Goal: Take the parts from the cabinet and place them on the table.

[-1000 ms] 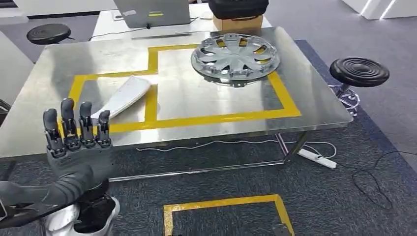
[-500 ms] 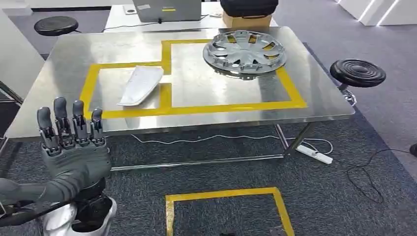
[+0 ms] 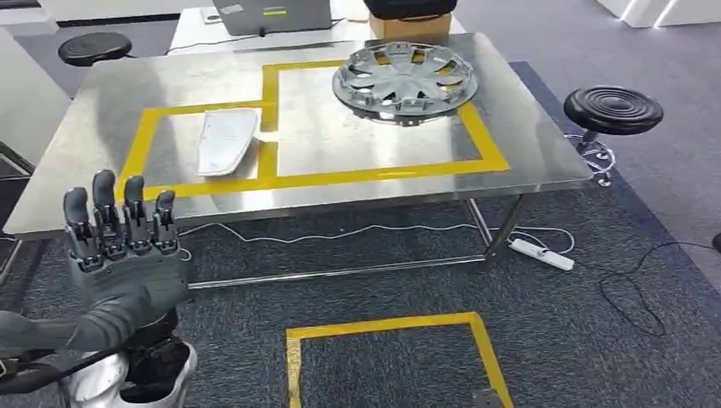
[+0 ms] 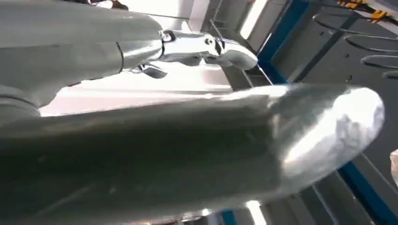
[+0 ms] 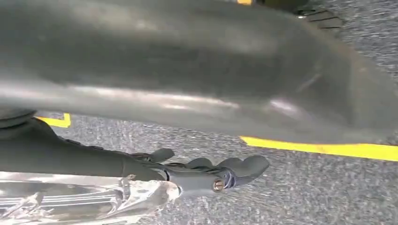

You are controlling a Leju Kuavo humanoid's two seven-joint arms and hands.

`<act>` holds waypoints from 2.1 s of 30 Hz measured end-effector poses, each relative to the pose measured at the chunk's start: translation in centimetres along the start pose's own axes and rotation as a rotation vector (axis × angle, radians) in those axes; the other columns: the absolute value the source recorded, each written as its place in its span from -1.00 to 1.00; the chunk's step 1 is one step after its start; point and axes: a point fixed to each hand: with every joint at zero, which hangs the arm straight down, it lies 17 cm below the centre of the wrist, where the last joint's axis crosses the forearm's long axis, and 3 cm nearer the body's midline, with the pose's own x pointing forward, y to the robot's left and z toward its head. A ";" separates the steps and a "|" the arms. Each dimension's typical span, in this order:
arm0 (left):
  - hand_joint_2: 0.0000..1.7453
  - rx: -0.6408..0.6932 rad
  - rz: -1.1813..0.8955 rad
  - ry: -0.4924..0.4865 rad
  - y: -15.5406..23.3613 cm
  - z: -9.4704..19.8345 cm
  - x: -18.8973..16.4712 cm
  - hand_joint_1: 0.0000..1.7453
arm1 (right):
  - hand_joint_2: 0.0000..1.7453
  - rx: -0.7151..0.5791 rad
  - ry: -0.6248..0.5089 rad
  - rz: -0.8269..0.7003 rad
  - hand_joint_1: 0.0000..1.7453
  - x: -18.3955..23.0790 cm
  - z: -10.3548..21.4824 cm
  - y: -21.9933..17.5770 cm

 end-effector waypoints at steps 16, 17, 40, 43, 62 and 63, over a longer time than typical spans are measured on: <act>-1.00 0.006 0.001 0.005 0.0 0.2 -0.1 -1.00 | -1.00 0.001 0.007 0.001 -1.00 -0.4 0.1 0.0; -1.00 0.008 0.001 0.007 0.0 0.3 -0.1 -1.00 | -1.00 0.000 0.007 0.000 -1.00 -0.4 0.1 0.0; -1.00 0.041 -0.028 0.040 0.7 1.4 -0.3 -1.00 | -1.00 -0.005 0.014 -0.010 -1.00 -0.4 0.0 -0.1; -1.00 0.039 -0.026 0.040 0.7 1.4 -0.3 -1.00 | -1.00 -0.004 0.019 -0.010 -1.00 -0.7 0.1 0.0; -1.00 0.042 -0.025 0.040 0.8 1.5 -0.3 -1.00 | -1.00 -0.009 0.009 -0.014 -1.00 0.0 -0.1 -0.3; -1.00 0.044 -0.028 0.040 0.8 1.4 -0.3 -1.00 | -1.00 -0.009 0.009 -0.013 -1.00 0.0 -0.1 -0.3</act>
